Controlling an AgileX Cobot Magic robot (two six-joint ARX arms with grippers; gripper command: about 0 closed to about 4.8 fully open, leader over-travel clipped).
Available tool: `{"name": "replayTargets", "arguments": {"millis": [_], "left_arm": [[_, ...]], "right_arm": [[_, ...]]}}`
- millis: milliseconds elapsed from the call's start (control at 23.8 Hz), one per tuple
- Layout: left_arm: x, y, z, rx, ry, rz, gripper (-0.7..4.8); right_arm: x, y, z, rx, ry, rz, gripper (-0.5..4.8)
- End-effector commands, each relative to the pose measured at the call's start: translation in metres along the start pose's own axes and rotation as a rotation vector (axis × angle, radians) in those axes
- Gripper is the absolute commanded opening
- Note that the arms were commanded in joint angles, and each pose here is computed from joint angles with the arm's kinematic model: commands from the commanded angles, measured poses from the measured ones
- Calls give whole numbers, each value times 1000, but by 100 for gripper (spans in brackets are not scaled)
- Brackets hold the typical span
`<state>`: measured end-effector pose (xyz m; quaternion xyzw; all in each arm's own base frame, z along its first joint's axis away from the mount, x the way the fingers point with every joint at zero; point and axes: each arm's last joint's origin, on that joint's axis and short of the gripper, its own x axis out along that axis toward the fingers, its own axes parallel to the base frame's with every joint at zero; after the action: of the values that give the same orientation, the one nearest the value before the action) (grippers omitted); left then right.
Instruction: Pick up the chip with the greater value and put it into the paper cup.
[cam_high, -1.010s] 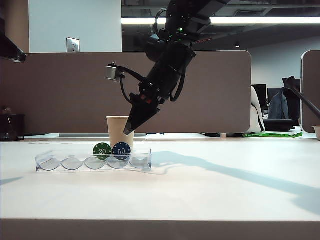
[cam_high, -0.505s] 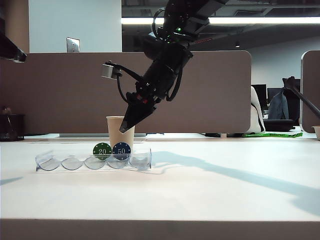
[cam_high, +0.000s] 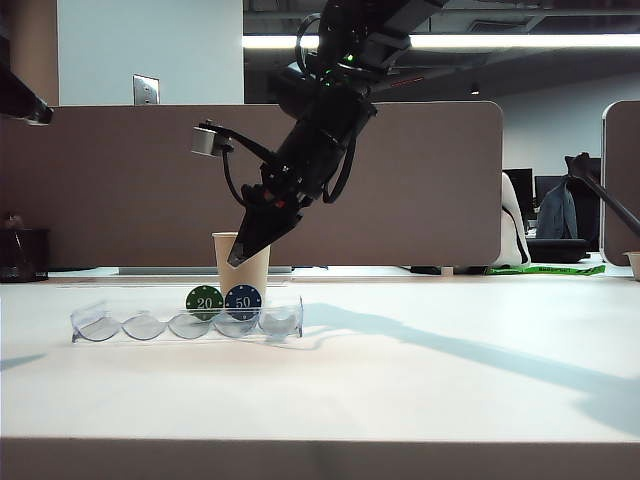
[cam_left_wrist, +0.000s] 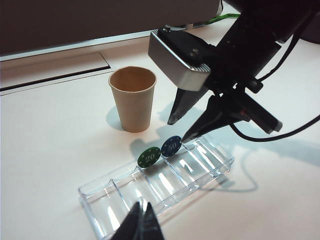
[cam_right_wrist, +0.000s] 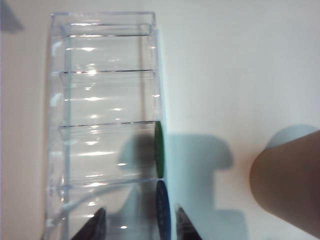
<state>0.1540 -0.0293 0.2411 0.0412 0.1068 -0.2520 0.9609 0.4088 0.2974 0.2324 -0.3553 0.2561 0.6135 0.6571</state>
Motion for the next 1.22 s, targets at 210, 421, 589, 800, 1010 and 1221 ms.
{"name": "replayTargets", "arguments": {"millis": [210, 421, 589, 800, 1010, 1221], "left_arm": [[0, 0, 3, 9, -19, -4, -5], [0, 0, 3, 9, -19, -4, -5], [0, 0, 3, 9, -18, -4, -5], [0, 0, 3, 9, -19, -4, -5], [0, 0, 3, 9, -19, -4, -5], [0, 0, 3, 9, -19, -4, -5]], "right_arm": [[4, -5, 1, -14, -27, -39, 180], [13, -5, -5, -3, -13, -22, 180], [14, -4, -6, 5, 0, -12, 178], [15, -6, -8, 7, 19, -26, 178], [13, -8, -11, 10, 17, -36, 176], [13, -9, -10, 7, 13, -40, 176]]}}
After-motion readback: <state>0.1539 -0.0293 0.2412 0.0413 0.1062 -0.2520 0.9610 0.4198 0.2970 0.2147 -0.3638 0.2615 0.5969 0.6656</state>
